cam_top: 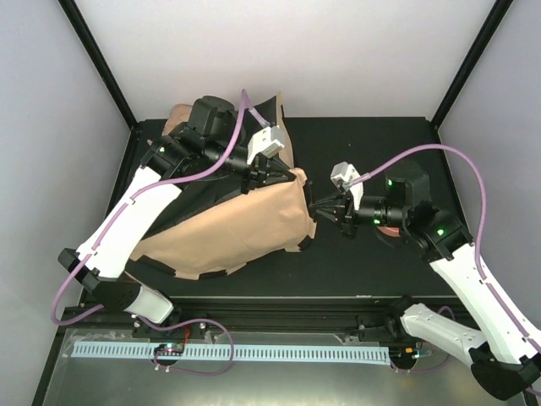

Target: Set up the pet tent

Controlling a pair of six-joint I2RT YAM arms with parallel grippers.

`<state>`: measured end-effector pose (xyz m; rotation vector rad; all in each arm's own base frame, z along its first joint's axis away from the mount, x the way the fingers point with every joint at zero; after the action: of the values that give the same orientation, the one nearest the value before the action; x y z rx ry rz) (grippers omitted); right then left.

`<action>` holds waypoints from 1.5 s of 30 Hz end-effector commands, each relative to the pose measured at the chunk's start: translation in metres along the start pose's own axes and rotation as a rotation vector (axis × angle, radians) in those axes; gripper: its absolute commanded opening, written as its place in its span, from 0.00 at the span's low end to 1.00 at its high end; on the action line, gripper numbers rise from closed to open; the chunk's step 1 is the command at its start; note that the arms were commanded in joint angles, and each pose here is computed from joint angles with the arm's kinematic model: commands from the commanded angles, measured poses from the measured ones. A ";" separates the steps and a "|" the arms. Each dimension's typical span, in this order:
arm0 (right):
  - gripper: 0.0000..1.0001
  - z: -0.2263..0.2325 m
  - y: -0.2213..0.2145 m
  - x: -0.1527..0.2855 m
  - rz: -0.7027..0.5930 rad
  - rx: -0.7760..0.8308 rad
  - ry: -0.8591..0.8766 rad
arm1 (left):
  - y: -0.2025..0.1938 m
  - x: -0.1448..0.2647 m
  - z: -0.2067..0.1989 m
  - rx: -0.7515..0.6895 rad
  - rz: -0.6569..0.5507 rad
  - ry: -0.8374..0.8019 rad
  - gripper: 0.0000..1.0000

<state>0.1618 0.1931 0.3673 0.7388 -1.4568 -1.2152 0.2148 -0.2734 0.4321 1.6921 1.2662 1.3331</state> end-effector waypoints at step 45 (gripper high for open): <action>0.01 -0.003 0.003 -0.010 0.087 -0.060 -0.010 | 0.000 -0.011 -0.018 -0.050 0.020 -0.098 0.02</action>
<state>0.1675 0.2042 0.3662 0.6893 -1.4471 -1.1716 0.2059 -0.2792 0.4265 1.7372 1.2180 1.2744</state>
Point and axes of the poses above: each gripper's point midway between its finger pads, its own x axis back along the fingers, its own z axis along the line the jaws close on, y = z × x, the point moved 5 cm from there along x, back along the fingers, and after that the axes turned 9 degrees about x, right-handed, at the moved point
